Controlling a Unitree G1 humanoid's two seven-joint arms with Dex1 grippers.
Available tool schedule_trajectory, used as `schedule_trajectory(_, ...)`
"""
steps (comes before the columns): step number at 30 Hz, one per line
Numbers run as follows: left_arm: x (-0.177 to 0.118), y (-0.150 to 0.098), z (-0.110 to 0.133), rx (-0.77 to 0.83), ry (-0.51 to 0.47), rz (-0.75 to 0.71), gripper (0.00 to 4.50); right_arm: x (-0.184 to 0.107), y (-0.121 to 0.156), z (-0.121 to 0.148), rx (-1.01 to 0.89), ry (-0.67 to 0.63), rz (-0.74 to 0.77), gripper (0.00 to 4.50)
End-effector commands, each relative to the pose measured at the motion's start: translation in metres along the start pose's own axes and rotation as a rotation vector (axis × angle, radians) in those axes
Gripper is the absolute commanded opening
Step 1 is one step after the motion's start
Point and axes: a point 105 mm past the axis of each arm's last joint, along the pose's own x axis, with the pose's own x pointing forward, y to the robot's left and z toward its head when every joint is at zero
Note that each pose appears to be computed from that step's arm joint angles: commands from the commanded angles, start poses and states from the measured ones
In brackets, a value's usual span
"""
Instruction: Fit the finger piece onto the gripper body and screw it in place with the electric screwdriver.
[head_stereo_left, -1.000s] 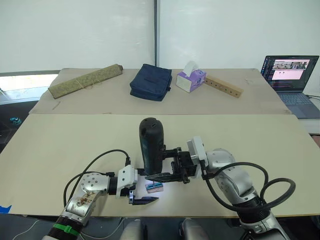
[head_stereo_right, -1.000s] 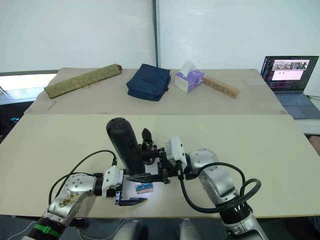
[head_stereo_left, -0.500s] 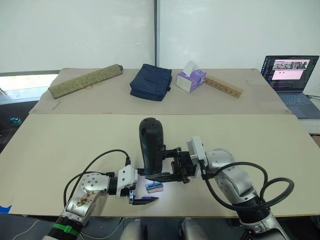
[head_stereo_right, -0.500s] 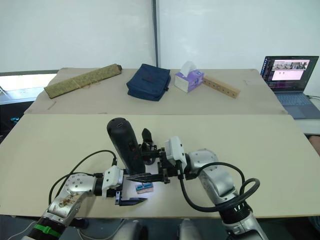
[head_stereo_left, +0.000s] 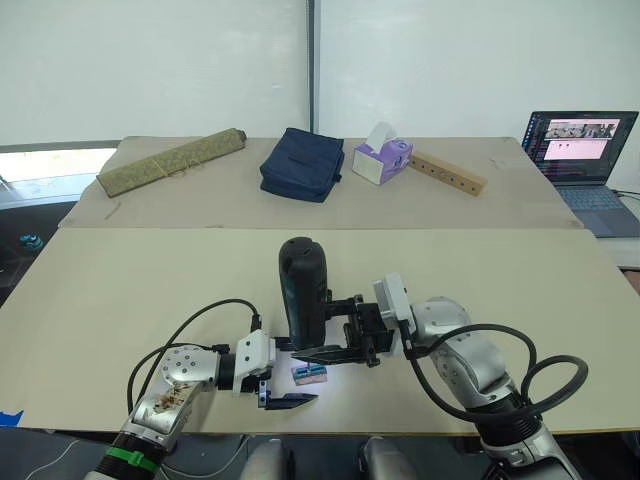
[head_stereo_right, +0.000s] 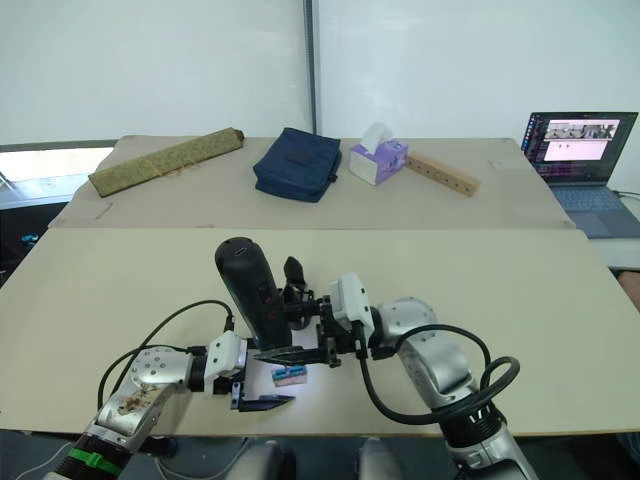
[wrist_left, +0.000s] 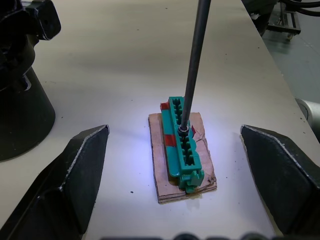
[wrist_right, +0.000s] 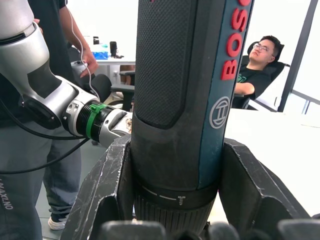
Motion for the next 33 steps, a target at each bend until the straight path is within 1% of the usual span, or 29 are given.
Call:
schedule_trajectory(1, 0.005, -0.011, -0.018, -0.086, 0.044, -0.029, 4.46, 0.001, 0.001, 0.003, -0.009, 0.017, 0.01, 1.95)
schedule_trajectory(4, 0.005, -0.011, -0.018, -0.086, 0.044, -0.028, 4.46, 0.002, 0.001, 0.0, -0.003, 0.029, 0.014, 1.95)
schedule_trajectory(12, 0.003, -0.01, -0.015, -0.076, 0.034, -0.021, 4.46, 0.003, 0.002, 0.012, -0.022, -0.027, 0.024, 1.95)
schedule_trajectory(21, -0.005, -0.006, -0.004, -0.076, -0.028, -0.003, 4.46, 0.005, 0.003, 0.025, -0.045, -0.075, 0.044, 1.95)
schedule_trajectory(24, -0.009, -0.006, 0.002, -0.066, -0.062, -0.01, 4.46, 0.005, 0.001, 0.029, -0.052, -0.085, 0.037, 1.95)
schedule_trajectory(33, -0.015, -0.003, 0.011, -0.023, -0.123, -0.002, 4.46, 0.006, 0.0, 0.041, -0.068, -0.109, 0.033, 1.95)
